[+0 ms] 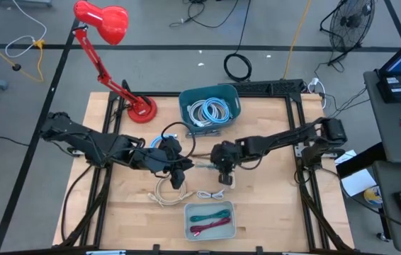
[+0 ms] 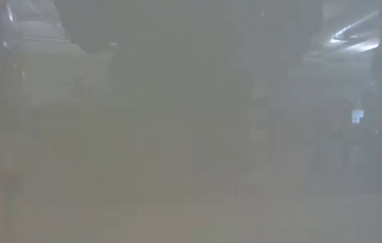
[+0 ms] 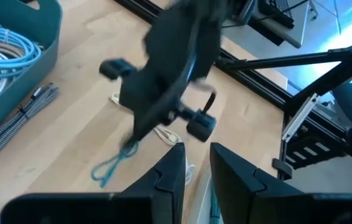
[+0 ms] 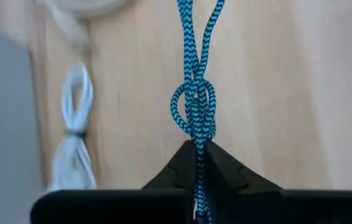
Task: Pick & Place USB Port
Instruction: Put the blue charger cable into the gray bin, then put the blue hdmi cable into the green bin
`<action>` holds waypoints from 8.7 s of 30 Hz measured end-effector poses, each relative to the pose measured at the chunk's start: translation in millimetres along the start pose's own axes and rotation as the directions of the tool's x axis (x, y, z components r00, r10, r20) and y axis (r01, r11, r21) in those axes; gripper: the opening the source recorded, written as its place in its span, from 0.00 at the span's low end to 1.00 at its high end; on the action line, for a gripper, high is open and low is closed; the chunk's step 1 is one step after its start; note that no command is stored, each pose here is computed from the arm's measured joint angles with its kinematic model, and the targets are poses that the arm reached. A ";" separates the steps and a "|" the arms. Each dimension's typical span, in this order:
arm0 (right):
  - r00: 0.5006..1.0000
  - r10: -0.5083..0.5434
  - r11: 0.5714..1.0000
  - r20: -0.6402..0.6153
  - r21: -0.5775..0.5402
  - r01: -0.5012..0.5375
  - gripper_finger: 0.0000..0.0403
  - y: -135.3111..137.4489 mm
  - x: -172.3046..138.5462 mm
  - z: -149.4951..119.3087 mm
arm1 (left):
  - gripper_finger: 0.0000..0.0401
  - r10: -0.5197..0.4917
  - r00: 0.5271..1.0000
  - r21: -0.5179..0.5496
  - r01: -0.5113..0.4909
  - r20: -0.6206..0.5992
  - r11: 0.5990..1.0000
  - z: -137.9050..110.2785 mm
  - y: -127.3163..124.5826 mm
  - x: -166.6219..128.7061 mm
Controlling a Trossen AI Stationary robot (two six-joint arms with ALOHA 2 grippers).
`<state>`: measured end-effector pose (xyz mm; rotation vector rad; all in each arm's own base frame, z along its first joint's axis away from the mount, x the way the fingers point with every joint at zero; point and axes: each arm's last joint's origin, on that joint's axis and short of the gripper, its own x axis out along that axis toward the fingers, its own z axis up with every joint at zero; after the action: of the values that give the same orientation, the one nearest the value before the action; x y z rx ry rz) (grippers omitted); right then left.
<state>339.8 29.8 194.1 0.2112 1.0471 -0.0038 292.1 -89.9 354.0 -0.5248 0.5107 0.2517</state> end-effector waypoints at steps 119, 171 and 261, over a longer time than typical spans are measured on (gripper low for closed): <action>0.993 0.096 0.994 -0.074 -0.042 -0.099 0.29 151.7 46.6 -20.5 | 0.19 0.014 0.987 -0.027 -0.019 -0.158 0.999 -103.6 -50.4 -73.0; 0.937 -0.345 0.852 -0.058 0.399 0.339 0.30 4.7 -113.5 -10.6 | 0.34 0.537 0.656 0.167 -0.541 -0.530 0.824 -7.1 136.6 8.8; 0.935 -0.319 0.855 0.158 0.474 0.211 0.30 15.2 -138.2 -3.2 | 0.09 0.400 0.874 0.196 -0.356 -0.276 0.914 151.0 248.5 132.4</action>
<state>269.3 31.8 314.0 0.4740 0.8211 -0.5209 376.0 212.5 294.6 -0.3226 0.9372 0.5103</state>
